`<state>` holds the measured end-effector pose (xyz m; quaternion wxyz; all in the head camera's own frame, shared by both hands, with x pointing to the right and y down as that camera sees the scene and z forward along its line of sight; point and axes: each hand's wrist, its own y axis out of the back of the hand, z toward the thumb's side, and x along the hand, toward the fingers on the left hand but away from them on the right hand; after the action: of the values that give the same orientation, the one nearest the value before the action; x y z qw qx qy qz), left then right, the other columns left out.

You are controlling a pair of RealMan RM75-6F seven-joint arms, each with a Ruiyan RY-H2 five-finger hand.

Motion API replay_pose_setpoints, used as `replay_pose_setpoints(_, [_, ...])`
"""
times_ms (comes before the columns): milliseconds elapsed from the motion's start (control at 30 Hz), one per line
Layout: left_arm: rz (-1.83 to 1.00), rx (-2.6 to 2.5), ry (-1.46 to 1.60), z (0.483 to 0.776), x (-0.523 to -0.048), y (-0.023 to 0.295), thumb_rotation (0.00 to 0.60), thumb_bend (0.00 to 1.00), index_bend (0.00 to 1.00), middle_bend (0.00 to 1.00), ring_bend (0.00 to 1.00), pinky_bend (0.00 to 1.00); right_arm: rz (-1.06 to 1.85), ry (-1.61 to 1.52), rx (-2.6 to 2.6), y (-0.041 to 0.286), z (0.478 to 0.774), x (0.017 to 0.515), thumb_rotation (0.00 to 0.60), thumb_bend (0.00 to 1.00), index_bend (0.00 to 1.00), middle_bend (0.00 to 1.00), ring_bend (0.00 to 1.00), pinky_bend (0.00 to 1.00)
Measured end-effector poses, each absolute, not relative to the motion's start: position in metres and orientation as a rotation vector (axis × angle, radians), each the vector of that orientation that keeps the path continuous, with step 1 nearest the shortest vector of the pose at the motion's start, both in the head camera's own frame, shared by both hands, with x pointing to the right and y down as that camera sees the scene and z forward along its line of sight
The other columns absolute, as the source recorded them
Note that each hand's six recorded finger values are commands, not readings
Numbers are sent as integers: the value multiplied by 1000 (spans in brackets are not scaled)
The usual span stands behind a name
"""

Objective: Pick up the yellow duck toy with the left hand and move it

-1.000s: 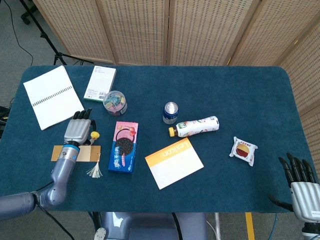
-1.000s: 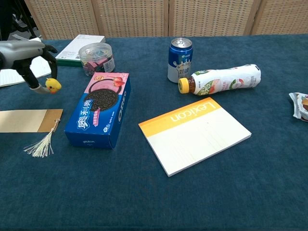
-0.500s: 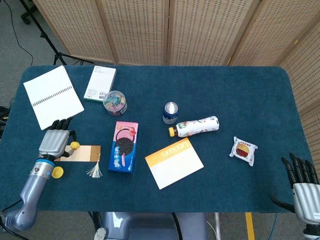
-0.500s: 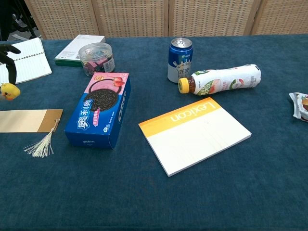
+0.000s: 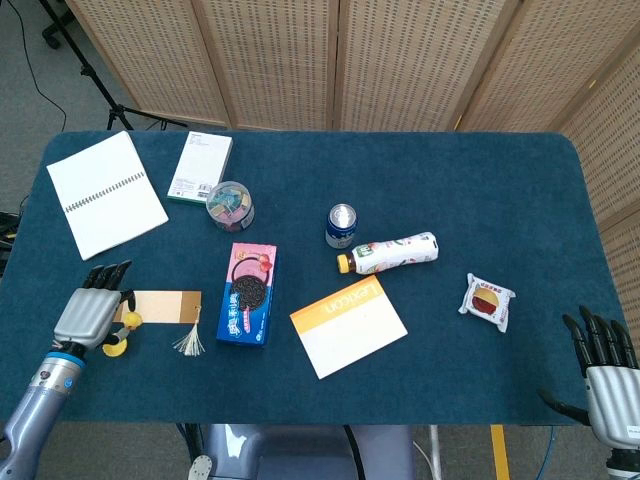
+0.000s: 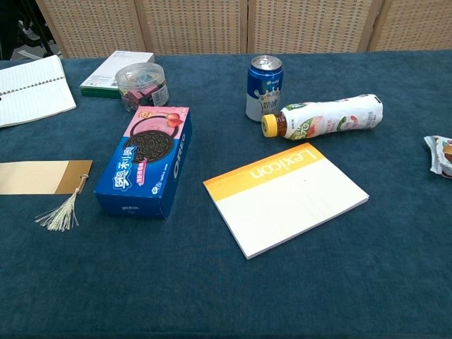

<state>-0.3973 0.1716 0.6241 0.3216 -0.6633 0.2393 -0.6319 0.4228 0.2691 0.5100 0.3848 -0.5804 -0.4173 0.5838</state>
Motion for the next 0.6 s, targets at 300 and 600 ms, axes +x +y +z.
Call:
replay_pose_setpoints(300, [-1699,-1730,604,617,-417,190,600,266,565,0,0,0,1480,-1070,-1477,269,508,423,600,0,25,0,0,0])
replay_pose_setpoints(600, [-1771,-1736,599,625,-439,200,600,266,566,0,0,0,1482,-1061,-1474,270,509,421,600,0,25,0,0,0])
